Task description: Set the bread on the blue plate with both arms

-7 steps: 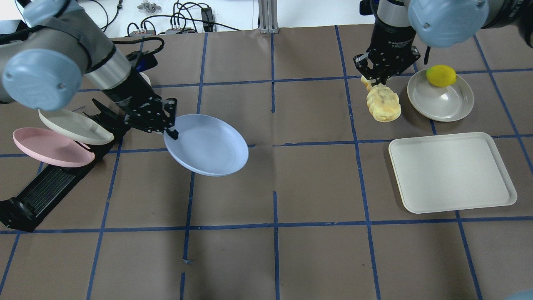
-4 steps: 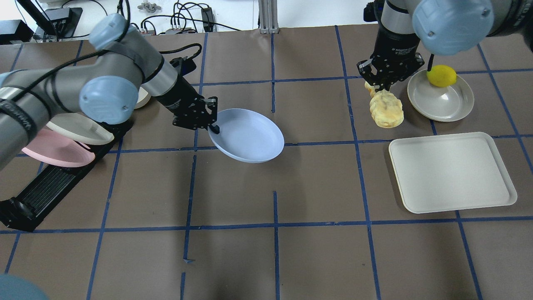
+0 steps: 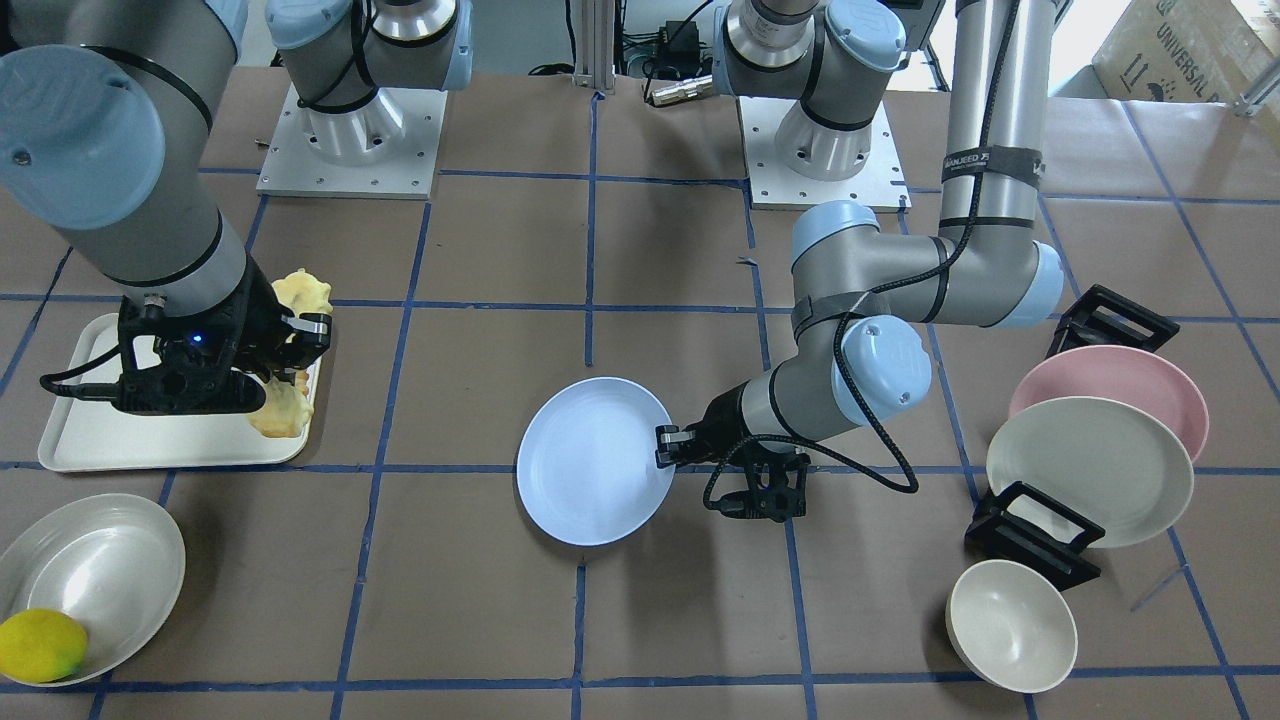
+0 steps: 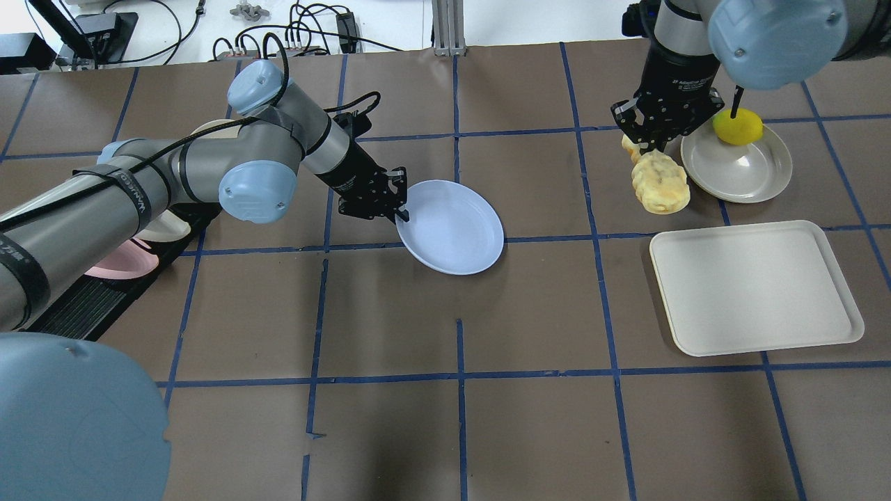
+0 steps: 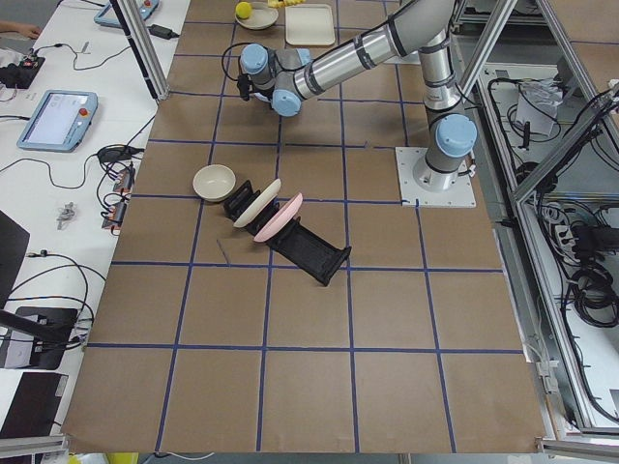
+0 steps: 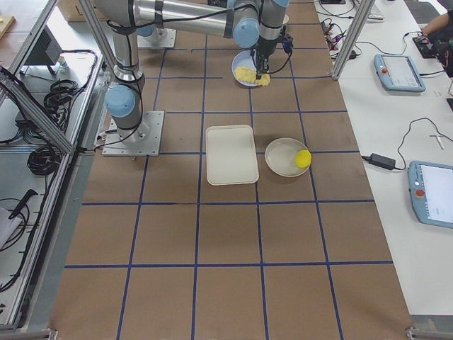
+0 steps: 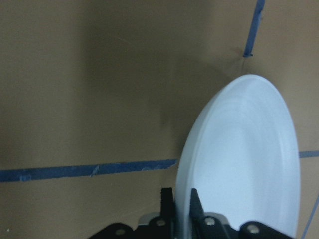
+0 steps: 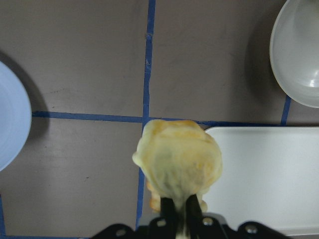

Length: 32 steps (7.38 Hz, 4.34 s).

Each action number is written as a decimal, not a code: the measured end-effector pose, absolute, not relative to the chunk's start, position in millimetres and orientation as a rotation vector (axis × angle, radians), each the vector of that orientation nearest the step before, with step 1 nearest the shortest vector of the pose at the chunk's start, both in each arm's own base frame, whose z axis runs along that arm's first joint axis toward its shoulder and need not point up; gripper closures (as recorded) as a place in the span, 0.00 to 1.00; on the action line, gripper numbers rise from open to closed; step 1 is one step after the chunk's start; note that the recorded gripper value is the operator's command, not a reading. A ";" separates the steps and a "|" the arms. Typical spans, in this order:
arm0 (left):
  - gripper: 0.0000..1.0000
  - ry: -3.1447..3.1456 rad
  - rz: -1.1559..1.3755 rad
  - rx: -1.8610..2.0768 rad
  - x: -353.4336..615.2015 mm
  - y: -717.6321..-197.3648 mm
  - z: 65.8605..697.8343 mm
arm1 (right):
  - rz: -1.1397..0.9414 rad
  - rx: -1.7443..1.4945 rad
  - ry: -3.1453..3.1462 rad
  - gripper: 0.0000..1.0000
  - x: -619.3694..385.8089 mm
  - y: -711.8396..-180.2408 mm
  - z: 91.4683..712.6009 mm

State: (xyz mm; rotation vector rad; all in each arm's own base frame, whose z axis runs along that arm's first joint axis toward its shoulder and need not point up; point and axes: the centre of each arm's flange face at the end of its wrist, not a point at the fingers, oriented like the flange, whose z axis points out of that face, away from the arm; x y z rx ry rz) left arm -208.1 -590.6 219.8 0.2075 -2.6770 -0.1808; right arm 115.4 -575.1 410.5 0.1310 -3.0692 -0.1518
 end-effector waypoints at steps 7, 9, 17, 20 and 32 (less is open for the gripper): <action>0.00 -2.902 -0.060 0.240 -123.7 -528.3 384.4 | -0.024 -0.088 -3.106 0.83 257.7 -607.8 356.8; 0.00 -3.016 -0.093 0.165 -115.5 -499.5 436.2 | 0.049 -0.135 -3.118 0.84 318.2 -614.5 309.4; 0.00 -3.158 -0.185 0.024 -135.9 -502.7 495.1 | 0.169 -0.073 -3.141 0.00 363.5 -625.6 240.9; 0.00 -3.154 -0.172 0.027 -131.9 -501.1 499.4 | 0.221 -0.049 -3.141 0.00 349.1 -630.3 267.6; 0.00 -3.167 -0.150 0.005 -129.9 -511.3 500.3 | 0.131 0.070 -3.092 0.00 53.8 -587.6 443.5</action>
